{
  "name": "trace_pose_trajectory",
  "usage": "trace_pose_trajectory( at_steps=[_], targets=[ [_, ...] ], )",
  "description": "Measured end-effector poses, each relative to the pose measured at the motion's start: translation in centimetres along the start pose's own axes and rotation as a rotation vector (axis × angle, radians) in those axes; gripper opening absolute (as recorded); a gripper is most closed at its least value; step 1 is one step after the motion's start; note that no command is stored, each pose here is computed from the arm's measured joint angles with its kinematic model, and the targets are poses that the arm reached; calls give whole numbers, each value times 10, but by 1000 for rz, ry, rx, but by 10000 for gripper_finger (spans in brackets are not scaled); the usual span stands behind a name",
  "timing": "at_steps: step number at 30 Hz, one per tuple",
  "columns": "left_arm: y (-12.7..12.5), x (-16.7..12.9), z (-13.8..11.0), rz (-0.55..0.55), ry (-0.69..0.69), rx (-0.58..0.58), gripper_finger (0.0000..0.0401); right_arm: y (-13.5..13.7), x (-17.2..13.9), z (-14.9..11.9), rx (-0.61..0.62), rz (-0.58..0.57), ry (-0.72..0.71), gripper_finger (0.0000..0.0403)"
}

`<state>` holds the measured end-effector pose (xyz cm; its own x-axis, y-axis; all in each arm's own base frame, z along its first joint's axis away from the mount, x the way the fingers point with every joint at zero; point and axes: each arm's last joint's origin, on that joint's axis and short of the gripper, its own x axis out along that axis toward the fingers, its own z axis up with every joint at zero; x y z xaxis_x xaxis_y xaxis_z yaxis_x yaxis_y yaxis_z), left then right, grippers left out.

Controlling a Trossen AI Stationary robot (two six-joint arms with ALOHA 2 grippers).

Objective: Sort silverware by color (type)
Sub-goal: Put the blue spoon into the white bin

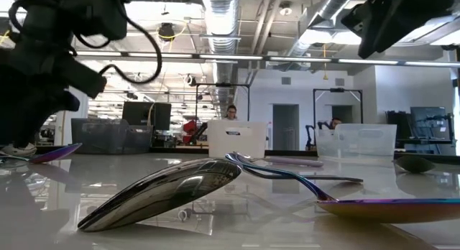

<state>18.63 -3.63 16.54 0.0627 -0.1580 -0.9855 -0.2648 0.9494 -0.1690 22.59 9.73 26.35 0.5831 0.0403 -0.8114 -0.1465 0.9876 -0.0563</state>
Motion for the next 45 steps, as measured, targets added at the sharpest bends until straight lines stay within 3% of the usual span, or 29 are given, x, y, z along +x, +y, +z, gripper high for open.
trace_pose_trajectory(
  at_steps=[11, 29, 35, 45],
  targets=[
    [1, 22, 6, 64, 102, 21, 142, 0, 0, 0, 1, 0, -3, 136],
    [-2, 16, 12, 45, 62, 49, 142, 0, 0, 1, 3, -1, -9, 137],
    [1, 15, 6, 103, 115, -7, 142, 0, 0, 1, 2, -1, -11, 137],
    [3, 15, 1, 104, 167, -54, 142, 0, 0, 1, -15, 0, -14, 137]
  ],
)
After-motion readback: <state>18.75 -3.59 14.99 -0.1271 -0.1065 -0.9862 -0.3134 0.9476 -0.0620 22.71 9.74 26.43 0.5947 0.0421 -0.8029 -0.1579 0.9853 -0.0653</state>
